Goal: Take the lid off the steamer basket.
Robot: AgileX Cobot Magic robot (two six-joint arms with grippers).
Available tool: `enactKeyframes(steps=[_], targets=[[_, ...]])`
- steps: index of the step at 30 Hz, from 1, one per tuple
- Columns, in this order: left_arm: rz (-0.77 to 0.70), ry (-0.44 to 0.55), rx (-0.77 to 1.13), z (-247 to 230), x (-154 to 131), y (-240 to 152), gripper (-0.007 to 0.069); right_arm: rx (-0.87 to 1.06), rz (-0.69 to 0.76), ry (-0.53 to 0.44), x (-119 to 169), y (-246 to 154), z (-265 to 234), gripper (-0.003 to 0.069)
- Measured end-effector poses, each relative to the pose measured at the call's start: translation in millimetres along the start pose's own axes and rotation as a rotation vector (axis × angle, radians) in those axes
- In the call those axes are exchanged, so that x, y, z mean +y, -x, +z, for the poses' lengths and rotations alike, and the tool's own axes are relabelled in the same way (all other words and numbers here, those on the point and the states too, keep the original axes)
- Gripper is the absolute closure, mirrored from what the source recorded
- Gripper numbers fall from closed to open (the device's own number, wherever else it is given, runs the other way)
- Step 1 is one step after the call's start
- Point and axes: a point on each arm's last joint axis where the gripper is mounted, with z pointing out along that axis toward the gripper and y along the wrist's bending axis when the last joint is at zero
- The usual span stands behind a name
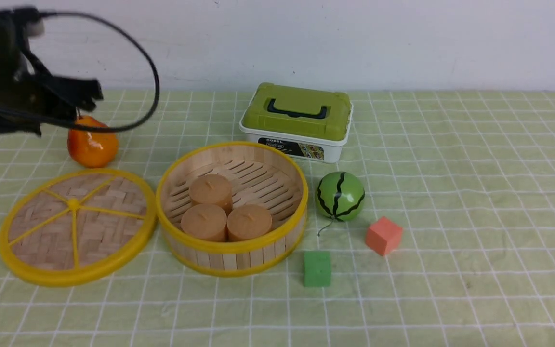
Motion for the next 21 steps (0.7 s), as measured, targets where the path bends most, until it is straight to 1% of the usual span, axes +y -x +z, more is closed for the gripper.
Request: enactKeyframes(steps=[1, 4, 5, 6, 7, 10, 11, 12, 13, 14, 15, 17, 19, 20, 21], targets=[[0.019, -0.045, -0.048, -21.1, -6.7, 3.9, 0.0330, 0.000, 0.000, 0.000, 0.0, 0.0, 0.0, 0.0418], [0.050, -0.208, -0.259, -104.2, -19.3, 14.3, 0.0437, 0.000, 0.000, 0.000, 0.0, 0.0, 0.0, 0.0418], [0.055, -0.222, -0.271, -109.6, -20.9, 14.0, 0.0452, 0.000, 0.000, 0.000, 0.0, 0.0, 0.0, 0.0418], [0.058, -0.284, -0.352, -146.0, -19.7, 13.8, 0.0510, 0.000, 0.000, 0.000, 0.0, 0.0, 0.0, 0.0418], [0.058, -0.315, -0.400, -169.7, -15.4, 12.2, 0.0551, 0.000, 0.000, 0.000, 0.0, 0.0, 0.0, 0.0418], [0.049, -0.345, -0.471, -205.5, -0.5, 3.6, 0.0620, 0.000, 0.000, 0.000, 0.0, 0.0, 0.0, 0.0418], [0.057, -0.393, -0.492, -221.3, 9.9, -5.8, 0.0638, 0.000, 0.000, 0.000, 0.0, 0.0, 0.0, 0.0418], [0.047, -0.363, -0.514, -226.0, 16.8, -16.9, 0.0638, 0.000, 0.000, 0.000, 0.0, 0.0, 0.0, 0.0418], [0.047, -0.365, -0.517, -226.9, 18.2, -19.1, 0.0638, 0.000, 0.000, 0.000, 0.0, 0.0, 0.0, 0.0417], [0.051, -0.381, -0.544, -230.9, 27.3, -36.1, 0.0638, 0.000, 0.000, 0.000, 0.0, 0.0, 0.0, 0.0417], [0.052, -0.387, -0.551, -231.1, 29.7, -41.7, 0.0638, 0.000, 0.000, 0.000, 0.0, 0.0, 0.0, 0.0417], [0.065, -0.439, -0.614, -227.3, 46.2, -85.8, 0.0638, 0.000, 0.000, 0.000, 0.0, 0.0, 0.0, 0.0417], [0.074, -0.453, -0.614, -217.3, 48.8, -102.1, 0.0638, 0.000, 0.000, 0.000, 0.0, 0.0, 0.0, 0.0417], [0.064, -0.436, -0.615, -202.5, 54.8, -130.3, 0.0638, 0.000, 0.000, 0.000, 0.0, 0.0, 0.0, 0.0417], [0.068, -0.496, -0.601, -190.4, 58.1, -150.4, 0.0638, 0.000, 0.000, 0.000, 0.0, 0.0, 0.0, 0.0418]])
